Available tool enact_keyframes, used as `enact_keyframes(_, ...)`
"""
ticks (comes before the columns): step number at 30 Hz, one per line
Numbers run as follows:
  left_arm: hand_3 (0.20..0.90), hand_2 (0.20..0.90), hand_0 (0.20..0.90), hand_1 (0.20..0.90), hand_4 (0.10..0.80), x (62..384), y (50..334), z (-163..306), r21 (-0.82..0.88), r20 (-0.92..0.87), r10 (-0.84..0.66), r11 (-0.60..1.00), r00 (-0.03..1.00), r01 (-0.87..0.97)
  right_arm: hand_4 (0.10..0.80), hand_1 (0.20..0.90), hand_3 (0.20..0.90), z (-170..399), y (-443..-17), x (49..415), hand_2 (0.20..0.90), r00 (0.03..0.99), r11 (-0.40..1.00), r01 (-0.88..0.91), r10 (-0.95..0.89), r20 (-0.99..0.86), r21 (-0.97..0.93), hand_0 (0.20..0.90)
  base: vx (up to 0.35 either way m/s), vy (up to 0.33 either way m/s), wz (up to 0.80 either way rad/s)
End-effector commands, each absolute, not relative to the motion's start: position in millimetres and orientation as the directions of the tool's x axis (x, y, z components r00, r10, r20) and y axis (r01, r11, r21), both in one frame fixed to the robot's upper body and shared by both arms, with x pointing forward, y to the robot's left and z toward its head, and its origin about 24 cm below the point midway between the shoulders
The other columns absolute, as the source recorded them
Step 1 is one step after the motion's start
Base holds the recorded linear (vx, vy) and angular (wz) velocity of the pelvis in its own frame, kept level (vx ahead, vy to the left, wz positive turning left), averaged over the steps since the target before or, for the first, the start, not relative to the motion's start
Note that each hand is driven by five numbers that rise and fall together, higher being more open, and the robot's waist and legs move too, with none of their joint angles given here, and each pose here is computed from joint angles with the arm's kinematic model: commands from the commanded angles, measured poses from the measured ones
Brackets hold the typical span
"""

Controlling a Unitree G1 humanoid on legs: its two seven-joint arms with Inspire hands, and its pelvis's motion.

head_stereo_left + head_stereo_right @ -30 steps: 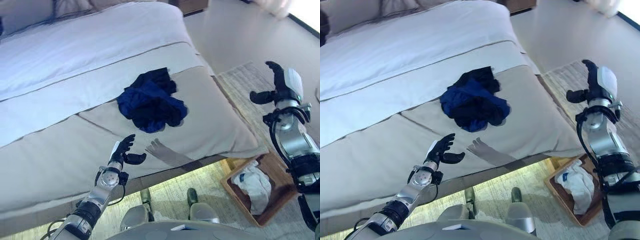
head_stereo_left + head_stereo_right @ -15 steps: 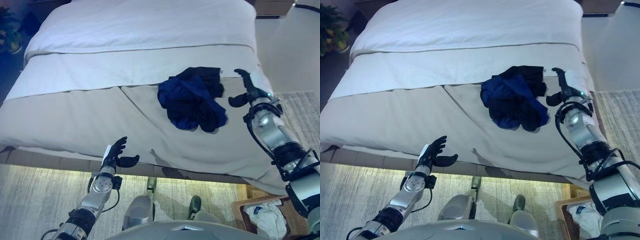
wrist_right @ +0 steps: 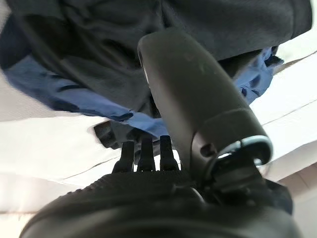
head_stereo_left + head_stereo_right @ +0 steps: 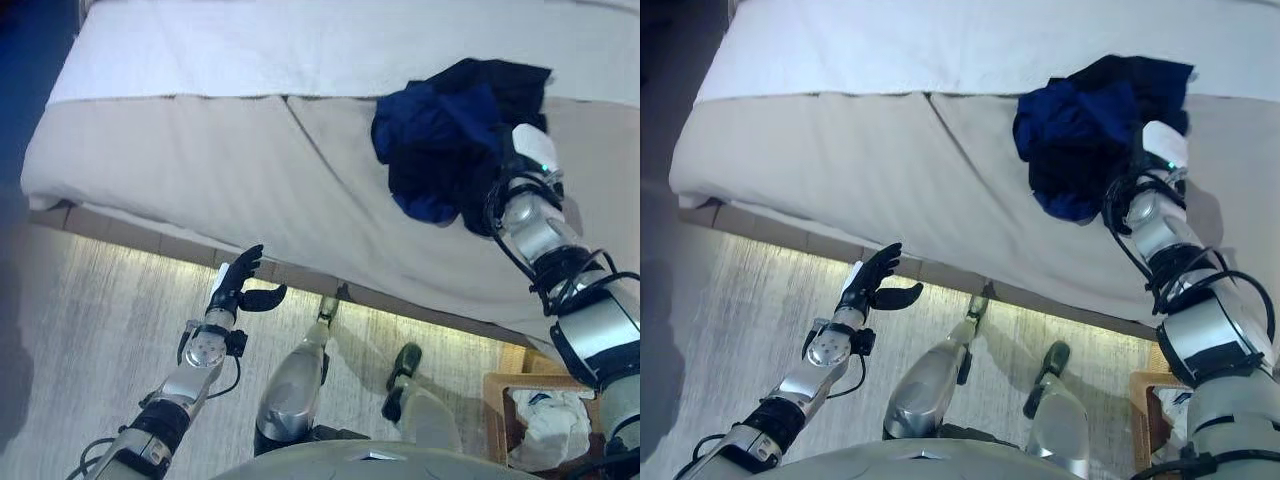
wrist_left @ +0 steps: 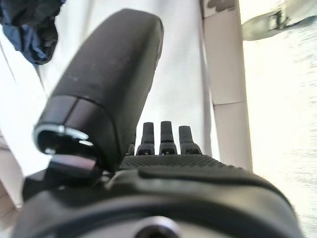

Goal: Pick up the clothes from the bed and place them into the basket

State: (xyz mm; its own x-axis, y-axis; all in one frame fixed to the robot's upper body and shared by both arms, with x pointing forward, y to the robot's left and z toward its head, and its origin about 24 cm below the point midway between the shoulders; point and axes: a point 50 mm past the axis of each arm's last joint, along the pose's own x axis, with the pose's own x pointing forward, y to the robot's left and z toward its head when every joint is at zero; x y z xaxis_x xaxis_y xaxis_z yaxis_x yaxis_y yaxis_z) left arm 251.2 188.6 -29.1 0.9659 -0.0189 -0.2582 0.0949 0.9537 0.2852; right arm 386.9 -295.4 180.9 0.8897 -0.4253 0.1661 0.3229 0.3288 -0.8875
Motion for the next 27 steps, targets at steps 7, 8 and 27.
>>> enact_keyframes(7,0.9,0.9,0.9,0.9,0.8,265.0,178.9,15.8,0.265,-0.004,-0.09,0.96,0.996,0.088,0.8,0.9,0.9,321.7,-289.6,383.4,0.9,0.725,0.194,0.659,-0.419,0.546,-0.727,0.9,-0.006,-0.003,0.15)
enact_keyframes(8,0.9,0.9,0.9,0.9,0.8,265.0,177.9,17.5,0.262,0.006,-0.093,0.961,0.996,0.088,0.8,0.9,0.9,324.0,-290.6,382.9,0.9,0.724,0.184,0.658,-0.422,0.546,-0.73,0.9,0.016,0.016,0.08)
enact_keyframes(27,0.9,0.9,0.9,0.9,0.8,263.9,171.1,30.6,0.233,0.069,-0.109,0.968,0.992,0.09,0.24,0.42,0.34,316.5,-306.4,383.6,0.42,0.729,0.17,0.57,-0.554,0.401,-0.804,0.42,0.008,-0.01,-0.01)
